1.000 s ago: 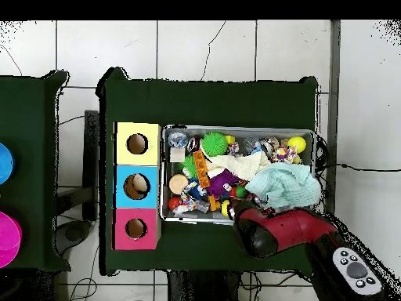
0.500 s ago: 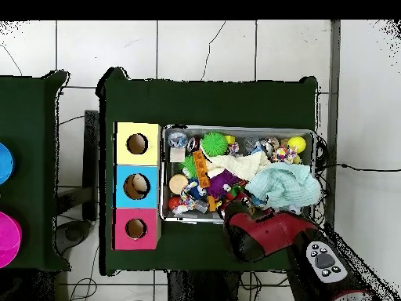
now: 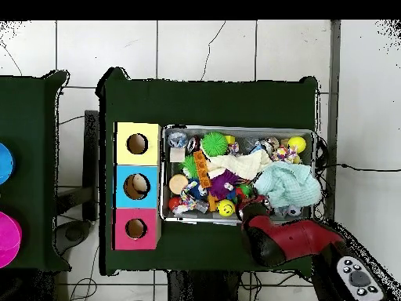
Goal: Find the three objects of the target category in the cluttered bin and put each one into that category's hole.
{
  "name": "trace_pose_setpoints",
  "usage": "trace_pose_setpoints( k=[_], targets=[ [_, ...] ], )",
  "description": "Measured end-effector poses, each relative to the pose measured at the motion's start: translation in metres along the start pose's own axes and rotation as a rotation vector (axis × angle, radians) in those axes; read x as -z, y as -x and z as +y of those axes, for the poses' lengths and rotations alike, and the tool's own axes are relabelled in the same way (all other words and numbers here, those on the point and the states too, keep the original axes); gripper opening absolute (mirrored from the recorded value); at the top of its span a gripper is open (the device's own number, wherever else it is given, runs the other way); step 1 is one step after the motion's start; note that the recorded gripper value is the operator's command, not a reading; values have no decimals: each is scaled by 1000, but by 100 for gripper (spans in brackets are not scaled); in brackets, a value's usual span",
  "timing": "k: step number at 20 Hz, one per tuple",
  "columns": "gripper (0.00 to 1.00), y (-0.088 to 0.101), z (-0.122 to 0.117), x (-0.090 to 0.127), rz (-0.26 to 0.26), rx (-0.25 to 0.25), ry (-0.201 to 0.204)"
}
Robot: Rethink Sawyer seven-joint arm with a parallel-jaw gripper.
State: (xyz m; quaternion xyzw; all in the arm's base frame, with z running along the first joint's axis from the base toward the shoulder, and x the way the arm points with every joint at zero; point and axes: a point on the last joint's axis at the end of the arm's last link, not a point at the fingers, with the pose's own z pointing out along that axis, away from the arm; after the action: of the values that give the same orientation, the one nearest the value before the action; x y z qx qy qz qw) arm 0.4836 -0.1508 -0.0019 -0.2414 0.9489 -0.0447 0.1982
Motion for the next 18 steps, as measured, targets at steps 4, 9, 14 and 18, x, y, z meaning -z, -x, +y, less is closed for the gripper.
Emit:
trace_pose_setpoints(
  k=[4,9,14,18],
  targets=[
    [100,-10,-16,7,12,-32,-15],
    [100,-22,-3,3,54,-21,0],
    [100,-22,18,-10,66,19,17],
    [100,-17,31,-17,22,54,16]
  ],
)
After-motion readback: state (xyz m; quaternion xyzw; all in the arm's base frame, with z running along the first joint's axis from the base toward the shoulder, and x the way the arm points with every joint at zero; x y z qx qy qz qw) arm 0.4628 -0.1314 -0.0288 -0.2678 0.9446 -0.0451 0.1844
